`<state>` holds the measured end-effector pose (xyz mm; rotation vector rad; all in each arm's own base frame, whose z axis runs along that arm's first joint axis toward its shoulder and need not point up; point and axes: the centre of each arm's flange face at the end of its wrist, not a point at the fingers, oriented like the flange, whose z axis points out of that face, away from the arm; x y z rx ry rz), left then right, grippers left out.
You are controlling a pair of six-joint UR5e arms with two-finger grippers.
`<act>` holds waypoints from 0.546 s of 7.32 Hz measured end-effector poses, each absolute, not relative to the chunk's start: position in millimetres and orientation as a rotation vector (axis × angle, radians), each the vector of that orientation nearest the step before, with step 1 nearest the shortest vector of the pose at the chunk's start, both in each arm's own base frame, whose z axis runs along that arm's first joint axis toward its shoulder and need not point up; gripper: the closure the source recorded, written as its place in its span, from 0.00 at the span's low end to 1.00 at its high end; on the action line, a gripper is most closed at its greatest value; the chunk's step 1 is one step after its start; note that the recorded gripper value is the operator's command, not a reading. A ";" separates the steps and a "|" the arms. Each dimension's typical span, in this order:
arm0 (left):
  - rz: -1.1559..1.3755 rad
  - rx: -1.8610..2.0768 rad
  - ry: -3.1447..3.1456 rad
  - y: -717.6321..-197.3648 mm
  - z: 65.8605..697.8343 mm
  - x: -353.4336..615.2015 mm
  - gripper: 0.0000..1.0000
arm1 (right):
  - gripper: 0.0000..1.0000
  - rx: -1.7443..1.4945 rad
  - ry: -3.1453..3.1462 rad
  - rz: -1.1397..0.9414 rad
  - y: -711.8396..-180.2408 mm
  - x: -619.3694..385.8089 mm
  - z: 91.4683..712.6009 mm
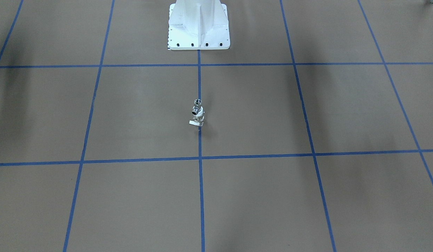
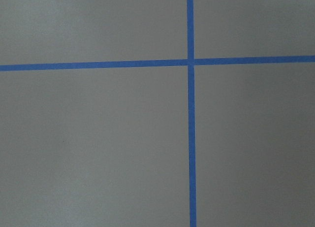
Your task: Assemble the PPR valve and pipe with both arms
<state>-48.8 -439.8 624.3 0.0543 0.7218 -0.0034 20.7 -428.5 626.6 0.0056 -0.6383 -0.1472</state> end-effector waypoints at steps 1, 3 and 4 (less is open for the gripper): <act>-0.004 0.053 0.722 -438.4 624.9 -49.1 0.00 | 0.00 -0.007 -0.637 -0.138 -425.3 22.5 634.4; -0.004 0.052 0.722 -437.7 625.5 -48.9 0.00 | 0.00 -0.023 -0.637 -0.128 -422.6 24.4 643.2; -0.004 0.051 0.722 -437.5 625.6 -48.6 0.00 | 0.00 -0.030 -0.637 -0.124 -421.7 24.9 646.6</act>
